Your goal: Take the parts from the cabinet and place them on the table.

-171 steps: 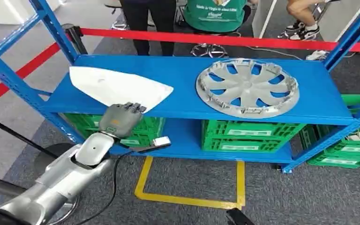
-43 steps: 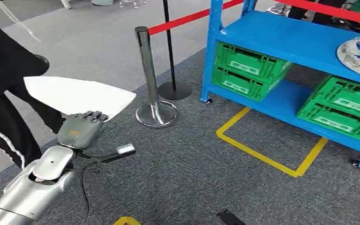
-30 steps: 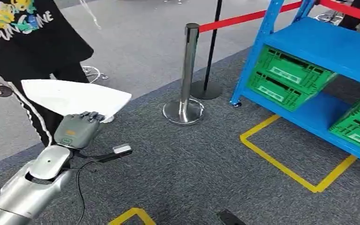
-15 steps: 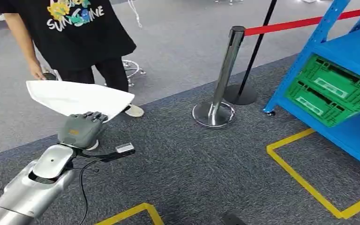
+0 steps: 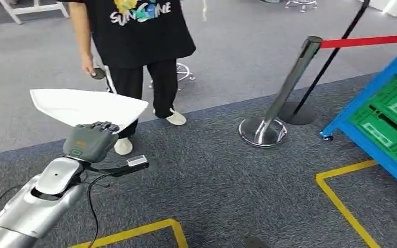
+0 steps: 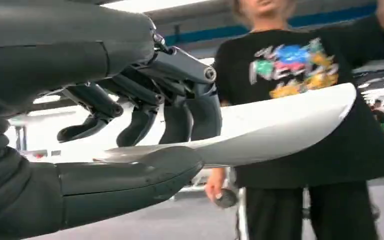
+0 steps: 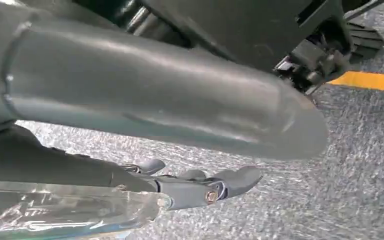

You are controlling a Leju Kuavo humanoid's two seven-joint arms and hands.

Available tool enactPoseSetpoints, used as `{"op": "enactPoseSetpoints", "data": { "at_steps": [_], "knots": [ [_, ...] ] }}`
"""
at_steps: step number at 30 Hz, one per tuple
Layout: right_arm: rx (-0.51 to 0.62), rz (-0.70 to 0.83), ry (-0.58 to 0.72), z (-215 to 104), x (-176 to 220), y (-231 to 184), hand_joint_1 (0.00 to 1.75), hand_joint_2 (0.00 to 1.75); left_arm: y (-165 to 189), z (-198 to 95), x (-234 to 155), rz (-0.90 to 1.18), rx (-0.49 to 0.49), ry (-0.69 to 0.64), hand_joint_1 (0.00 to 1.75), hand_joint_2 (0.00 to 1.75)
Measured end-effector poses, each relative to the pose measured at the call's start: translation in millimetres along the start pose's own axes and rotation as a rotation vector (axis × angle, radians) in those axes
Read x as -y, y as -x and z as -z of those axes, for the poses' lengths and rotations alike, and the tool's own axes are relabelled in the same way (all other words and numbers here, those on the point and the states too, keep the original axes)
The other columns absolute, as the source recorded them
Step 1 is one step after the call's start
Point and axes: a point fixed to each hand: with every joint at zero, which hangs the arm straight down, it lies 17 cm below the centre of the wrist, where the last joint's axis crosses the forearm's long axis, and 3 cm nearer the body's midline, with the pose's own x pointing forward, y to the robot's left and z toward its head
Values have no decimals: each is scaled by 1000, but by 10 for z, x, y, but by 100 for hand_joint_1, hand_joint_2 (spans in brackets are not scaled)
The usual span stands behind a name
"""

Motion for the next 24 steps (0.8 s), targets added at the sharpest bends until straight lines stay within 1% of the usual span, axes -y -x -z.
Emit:
{"op": "enactPoseSetpoints", "data": {
  "at_steps": [6, 9, 12, 19, 24],
  "knots": [
    [-1, 0, -3, -8, -20, 20, 0, 0, -33, 113, -156, -95, -1, -16, 175, 175],
    [3, 2, -2, -7, -17, 9, 0, 0, -59, 145, -210, -176, 2, -9, 175, 175],
    [4, 8, 5, -4, 6, 10, 0, 0, -44, 245, -361, -257, 1, -17, 175, 175],
    [8, 18, 12, 2, 25, -10, 0, 0, 72, 347, -590, -264, 0, -56, 175, 175],
    [2, 32, 13, -14, 3, 46, 0, 0, 106, 357, -568, -329, -9, -27, 175, 175]
  ]
}}
